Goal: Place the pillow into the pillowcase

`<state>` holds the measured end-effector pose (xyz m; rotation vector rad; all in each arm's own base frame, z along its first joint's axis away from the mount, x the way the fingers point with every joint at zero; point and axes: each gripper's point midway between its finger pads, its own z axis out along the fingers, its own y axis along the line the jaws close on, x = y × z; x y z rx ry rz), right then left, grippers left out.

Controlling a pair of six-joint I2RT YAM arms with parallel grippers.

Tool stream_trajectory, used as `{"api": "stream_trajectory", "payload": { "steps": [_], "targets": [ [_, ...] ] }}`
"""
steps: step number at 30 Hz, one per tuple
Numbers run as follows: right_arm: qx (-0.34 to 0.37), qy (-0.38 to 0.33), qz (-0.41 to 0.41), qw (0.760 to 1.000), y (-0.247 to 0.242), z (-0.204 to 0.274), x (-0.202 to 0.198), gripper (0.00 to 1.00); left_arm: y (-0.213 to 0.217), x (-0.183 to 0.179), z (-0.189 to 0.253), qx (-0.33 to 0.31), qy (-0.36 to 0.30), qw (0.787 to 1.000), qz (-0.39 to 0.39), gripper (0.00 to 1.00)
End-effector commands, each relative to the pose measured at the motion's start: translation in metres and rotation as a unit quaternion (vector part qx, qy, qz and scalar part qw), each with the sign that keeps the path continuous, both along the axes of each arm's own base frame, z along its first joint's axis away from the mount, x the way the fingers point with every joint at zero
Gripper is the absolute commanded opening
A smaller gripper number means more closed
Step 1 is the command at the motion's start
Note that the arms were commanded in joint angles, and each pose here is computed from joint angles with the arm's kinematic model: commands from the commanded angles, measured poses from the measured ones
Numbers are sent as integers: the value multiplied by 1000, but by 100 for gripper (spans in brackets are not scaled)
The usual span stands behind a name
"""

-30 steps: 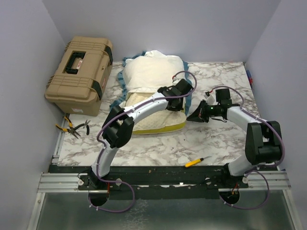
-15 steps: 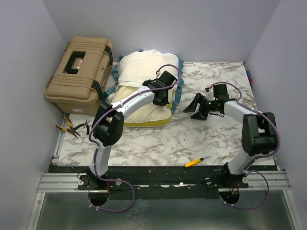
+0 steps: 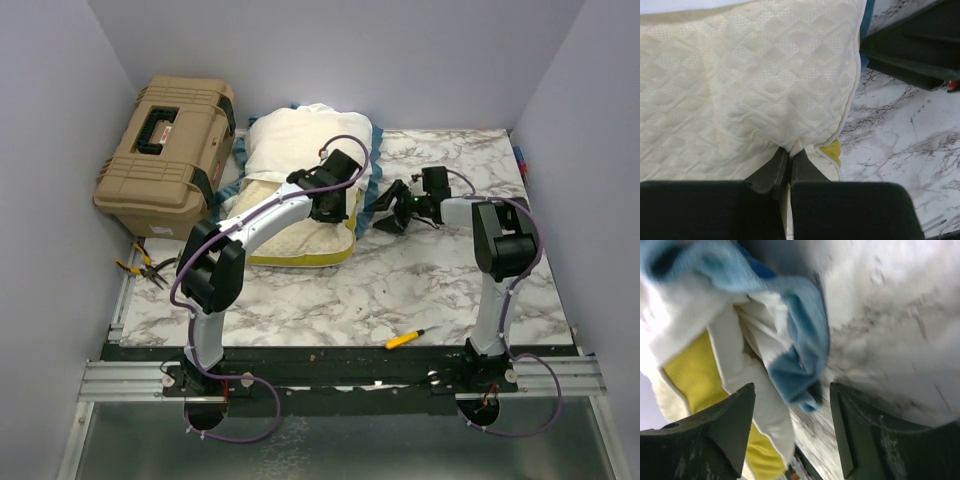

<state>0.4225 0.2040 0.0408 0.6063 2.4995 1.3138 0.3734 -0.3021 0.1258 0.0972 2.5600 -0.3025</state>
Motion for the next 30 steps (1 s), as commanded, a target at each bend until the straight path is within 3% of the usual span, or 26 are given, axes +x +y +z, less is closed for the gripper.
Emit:
{"api": "stream_trajectory", "payload": {
  "steps": [1,3,7,8,12,22,27,30],
  "targets": [
    [-7,51,-21,998,17,-36,16,64,5,2,18,-22,-20,999,11,0],
    [-16,61,-12,998,25,-46,20,53,6,2,18,-23,-21,999,13,0],
    [-16,43,7,999,31,-40,14,8,6,6,20,-22,-27,999,17,0],
    [-17,35,15,999,31,-34,9,1,6,7,20,-22,-28,999,18,0],
    [-10,18,69,997,29,-8,-30,0,7,13,19,-23,-28,999,24,0],
    [53,36,228,971,35,46,-176,0,-18,41,11,-46,-24,998,28,0],
    [66,2,276,959,47,75,-203,0,-21,52,-14,-14,-26,999,44,0],
    [77,-12,304,950,48,93,-210,0,8,54,-34,37,-30,994,101,0]
  ]
}}
